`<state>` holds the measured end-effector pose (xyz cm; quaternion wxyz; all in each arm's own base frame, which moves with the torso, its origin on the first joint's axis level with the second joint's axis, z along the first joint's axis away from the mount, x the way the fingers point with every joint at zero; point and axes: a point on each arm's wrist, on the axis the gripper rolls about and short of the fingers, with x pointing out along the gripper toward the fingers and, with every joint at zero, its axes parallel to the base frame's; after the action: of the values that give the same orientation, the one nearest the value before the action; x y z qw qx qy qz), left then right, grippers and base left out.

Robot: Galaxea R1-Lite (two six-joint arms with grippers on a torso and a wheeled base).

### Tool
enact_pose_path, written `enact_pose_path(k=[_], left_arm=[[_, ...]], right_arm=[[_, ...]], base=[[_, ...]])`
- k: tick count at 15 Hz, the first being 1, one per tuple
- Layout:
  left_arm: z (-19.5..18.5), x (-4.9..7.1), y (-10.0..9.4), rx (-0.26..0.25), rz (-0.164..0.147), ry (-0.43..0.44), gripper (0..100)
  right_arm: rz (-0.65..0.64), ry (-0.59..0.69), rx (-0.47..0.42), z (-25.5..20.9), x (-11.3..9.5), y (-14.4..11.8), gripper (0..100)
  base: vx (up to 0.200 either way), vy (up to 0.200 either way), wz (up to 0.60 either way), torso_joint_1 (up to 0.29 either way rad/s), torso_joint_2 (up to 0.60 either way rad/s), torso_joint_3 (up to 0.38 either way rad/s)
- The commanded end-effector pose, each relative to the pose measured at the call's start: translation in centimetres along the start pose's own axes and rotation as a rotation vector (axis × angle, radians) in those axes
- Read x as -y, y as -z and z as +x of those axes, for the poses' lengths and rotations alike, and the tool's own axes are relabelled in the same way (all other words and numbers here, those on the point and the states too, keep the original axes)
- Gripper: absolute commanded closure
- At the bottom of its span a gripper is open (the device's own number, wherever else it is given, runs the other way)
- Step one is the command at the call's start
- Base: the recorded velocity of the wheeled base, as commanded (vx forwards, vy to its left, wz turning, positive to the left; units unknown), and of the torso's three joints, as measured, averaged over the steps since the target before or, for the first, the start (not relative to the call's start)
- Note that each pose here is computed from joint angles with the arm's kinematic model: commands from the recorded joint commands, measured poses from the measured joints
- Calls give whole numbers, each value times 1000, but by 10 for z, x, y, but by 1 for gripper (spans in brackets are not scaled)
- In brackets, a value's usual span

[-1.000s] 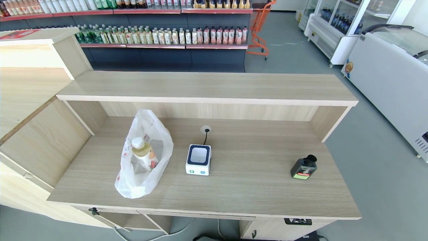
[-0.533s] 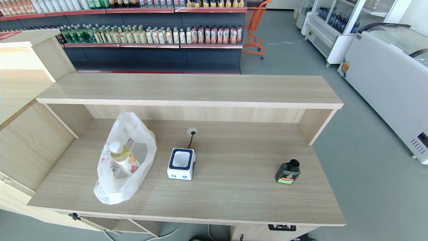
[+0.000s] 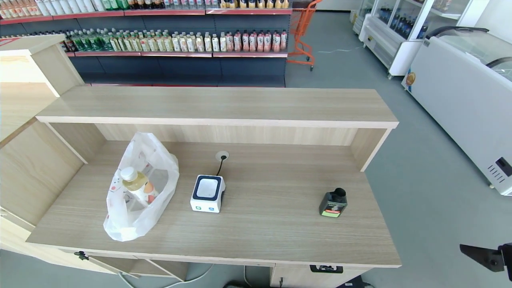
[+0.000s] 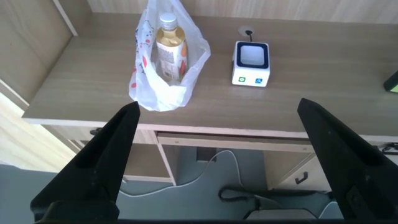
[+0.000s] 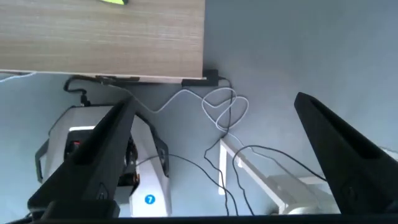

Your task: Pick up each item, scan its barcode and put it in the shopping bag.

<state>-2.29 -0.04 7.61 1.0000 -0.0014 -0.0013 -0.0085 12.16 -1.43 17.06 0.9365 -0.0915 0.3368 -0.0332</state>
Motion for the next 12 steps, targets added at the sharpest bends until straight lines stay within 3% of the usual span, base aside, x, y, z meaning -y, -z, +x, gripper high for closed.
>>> enact_pose_path(k=[1,5,6,9,12], left_arm=[[0,0,0,1,0,0,0],[0,0,0,1,0,0,0],[0,0,0,1,0,0,0],[0,0,0,1,0,0,0],[0,0,0,1,0,0,0]], right_arm=[[-130,-57,-258,77,2,-11,0],[-277,-98,-132,151,-14,-21,0],[-306,-159,-92,166,-21,-22,0],[-360,-348,-23,184,-47,-27,0],[-444,-386,11,201,-61,-35,0]], base=[[0,0,0,0,0,0],[0,0,0,0,0,0],[0,0,0,0,0,0],[0,0,0,0,0,0],[0,0,0,0,0,0]])
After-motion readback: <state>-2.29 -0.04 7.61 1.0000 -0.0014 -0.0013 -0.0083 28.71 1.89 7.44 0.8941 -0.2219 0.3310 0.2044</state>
